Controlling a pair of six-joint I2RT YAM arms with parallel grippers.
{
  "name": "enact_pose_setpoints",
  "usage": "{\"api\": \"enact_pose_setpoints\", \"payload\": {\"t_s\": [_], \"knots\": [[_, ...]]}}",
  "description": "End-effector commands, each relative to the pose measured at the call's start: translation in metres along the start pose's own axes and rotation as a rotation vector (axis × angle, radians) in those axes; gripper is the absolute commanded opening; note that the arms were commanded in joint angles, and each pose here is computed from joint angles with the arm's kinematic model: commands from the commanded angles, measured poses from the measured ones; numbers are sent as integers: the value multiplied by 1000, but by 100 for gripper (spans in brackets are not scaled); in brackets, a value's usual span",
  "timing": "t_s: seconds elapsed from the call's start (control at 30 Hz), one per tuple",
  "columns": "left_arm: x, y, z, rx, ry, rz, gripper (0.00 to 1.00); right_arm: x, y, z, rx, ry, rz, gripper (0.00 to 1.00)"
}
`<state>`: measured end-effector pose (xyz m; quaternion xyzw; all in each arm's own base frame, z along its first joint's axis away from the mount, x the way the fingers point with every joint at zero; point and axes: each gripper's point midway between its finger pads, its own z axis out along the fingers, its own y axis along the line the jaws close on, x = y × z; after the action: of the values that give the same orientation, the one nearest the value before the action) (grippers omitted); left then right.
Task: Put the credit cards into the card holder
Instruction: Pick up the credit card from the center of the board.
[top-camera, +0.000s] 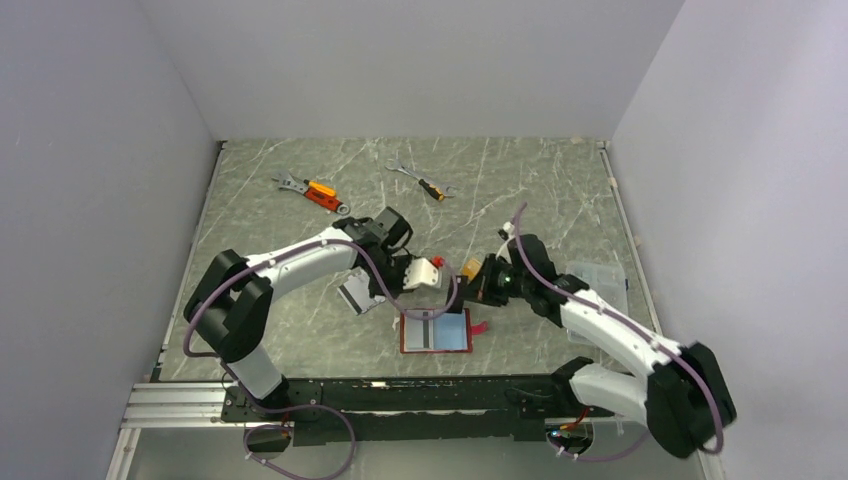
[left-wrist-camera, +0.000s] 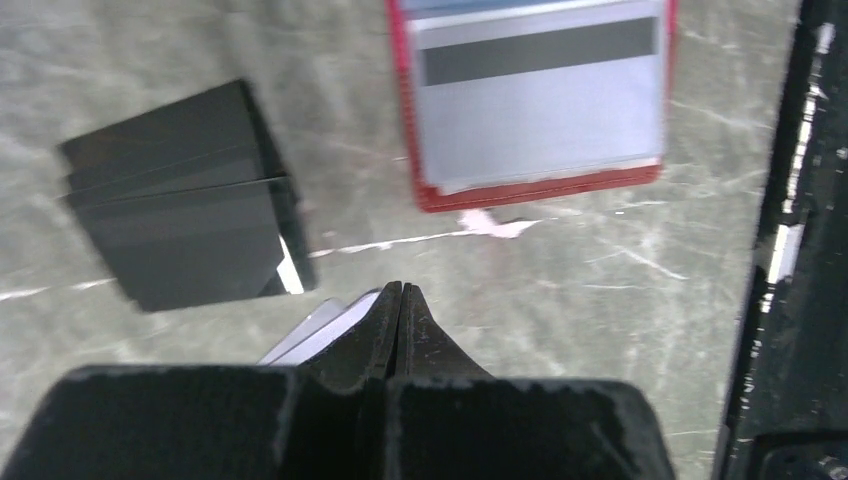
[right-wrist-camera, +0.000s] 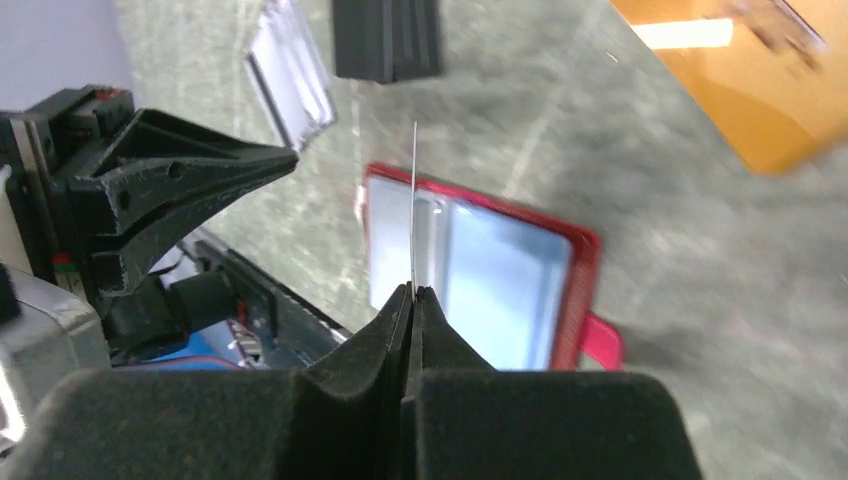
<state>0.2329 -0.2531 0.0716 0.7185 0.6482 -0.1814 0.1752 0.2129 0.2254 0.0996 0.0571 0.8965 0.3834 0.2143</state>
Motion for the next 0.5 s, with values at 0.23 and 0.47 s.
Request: {"api": "enact_pose_setpoints", "payload": {"t_s": [0.23, 0.47], "knots": [[-14, -31, 4, 62, -24, 13, 0, 41, -66, -37, 264, 11, 56, 0], [-9, -30, 7, 56, -8, 10, 0, 46, -67, -26, 244, 32, 53, 0]]}}
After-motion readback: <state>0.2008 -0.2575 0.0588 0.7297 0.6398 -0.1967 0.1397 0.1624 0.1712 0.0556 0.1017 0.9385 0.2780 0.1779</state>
